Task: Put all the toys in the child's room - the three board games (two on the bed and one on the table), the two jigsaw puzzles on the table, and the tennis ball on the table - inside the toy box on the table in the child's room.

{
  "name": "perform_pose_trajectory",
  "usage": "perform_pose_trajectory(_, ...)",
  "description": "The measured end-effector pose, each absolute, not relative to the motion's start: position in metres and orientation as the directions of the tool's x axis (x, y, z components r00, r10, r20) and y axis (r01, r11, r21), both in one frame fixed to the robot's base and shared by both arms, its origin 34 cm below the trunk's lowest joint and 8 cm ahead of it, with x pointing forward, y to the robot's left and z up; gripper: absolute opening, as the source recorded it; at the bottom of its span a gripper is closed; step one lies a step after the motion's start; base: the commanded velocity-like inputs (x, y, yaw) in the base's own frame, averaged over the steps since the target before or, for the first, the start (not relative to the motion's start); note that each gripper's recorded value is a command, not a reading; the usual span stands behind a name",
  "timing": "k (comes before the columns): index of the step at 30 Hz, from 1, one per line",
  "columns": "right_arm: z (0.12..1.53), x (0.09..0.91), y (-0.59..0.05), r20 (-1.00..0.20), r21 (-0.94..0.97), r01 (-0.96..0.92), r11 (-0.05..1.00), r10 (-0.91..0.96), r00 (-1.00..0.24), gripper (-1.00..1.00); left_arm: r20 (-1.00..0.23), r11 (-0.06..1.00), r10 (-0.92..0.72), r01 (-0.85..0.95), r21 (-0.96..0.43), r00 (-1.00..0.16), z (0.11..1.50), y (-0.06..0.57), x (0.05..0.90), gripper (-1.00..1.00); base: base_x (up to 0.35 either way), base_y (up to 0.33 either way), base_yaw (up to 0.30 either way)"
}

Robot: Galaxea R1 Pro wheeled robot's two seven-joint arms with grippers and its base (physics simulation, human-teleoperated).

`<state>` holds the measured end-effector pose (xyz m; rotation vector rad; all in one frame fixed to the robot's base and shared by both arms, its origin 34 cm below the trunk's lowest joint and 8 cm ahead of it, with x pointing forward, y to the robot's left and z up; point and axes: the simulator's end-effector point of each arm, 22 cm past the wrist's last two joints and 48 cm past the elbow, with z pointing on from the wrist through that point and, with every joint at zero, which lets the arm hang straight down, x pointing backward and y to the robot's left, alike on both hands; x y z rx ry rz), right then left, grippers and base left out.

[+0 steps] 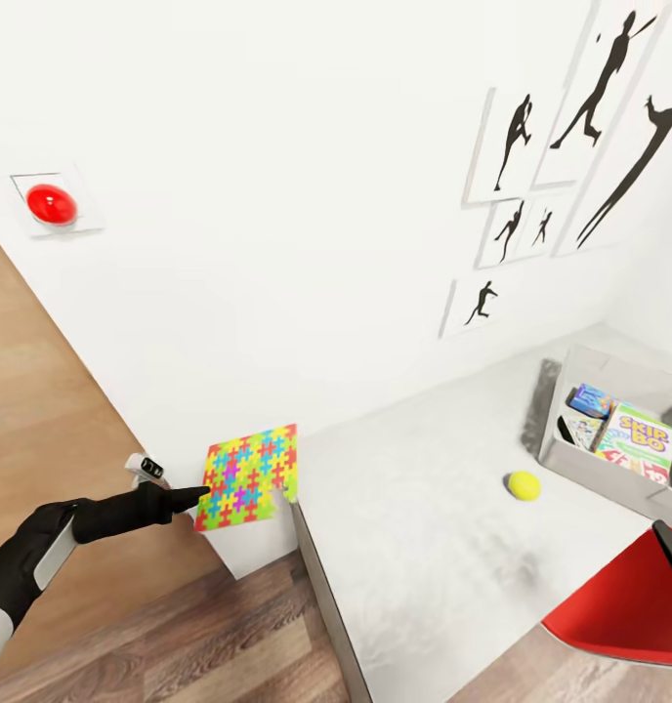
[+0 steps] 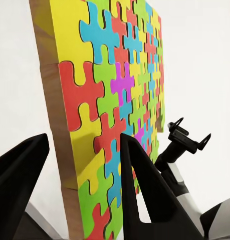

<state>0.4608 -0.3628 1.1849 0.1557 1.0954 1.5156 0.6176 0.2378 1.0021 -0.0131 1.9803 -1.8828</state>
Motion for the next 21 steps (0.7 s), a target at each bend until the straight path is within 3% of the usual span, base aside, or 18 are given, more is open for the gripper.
perform_pose_trajectory(12,1.192,0.457,-0.363,-0.475,0.678,-0.721,0.143,0.834,-0.281,1.00,-0.311,0.108,-0.280,0.292,-0.950,-0.908,1.013,0.247,0.617,-1.00,-0.138,0.032,0.000)
perform_pose_trajectory(21,1.198,0.453,-0.363,-0.479,0.666,-0.732,0.143,0.834,-0.273,1.00,-0.329,0.119,-0.280,0.307,-0.944,-0.902,1.021,0.252,0.616,-1.00,-0.027,0.004,-0.036)
